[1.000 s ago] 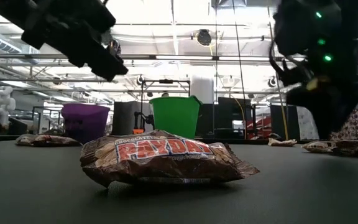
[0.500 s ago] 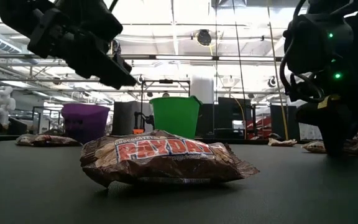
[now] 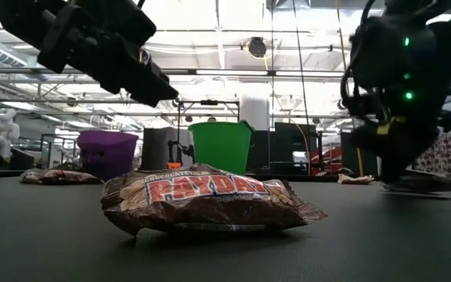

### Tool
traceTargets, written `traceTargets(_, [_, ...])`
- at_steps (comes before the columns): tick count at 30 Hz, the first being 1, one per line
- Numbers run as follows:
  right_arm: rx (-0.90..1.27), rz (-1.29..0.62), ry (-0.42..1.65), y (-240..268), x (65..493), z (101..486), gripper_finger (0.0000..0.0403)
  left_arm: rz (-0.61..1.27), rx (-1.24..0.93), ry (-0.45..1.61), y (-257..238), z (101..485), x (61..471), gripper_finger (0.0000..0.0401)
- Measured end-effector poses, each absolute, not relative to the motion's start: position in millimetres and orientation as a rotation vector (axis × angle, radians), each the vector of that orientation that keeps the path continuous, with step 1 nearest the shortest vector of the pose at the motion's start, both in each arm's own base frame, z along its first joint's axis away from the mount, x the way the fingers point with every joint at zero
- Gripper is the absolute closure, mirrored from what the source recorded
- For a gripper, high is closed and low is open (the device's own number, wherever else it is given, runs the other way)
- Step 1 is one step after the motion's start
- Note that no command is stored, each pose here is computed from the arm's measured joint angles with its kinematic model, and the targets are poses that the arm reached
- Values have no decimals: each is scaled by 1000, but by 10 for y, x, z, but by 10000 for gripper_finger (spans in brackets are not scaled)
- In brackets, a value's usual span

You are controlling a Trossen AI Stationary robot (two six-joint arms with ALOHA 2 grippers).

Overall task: Sort candy by brand, put in halloween buckets
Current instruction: Put the brown chocolate bar into the purple bucket

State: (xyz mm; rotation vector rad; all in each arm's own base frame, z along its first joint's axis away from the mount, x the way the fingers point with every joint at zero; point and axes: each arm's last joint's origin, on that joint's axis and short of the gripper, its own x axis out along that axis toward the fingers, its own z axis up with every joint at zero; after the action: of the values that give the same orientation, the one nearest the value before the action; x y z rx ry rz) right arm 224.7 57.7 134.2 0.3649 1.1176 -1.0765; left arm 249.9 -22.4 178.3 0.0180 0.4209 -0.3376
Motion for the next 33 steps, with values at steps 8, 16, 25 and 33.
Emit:
traceTargets(8, [356,-724,766,729,2805,1532,374,-375,31,360,-327,1756,2576,269])
traceTargets(16, [250,-272,323,939,3239,1995,372,-426,44,224,-497,1547,2779,269])
traceTargets(25, [217,-107,268,989,3277,2088,372,-393,64,41,-504,1607,2850,269])
traceTargets(33, [215,-82,297,1016,3275,2044,372,-310,124,33,-481,1607,2858,269])
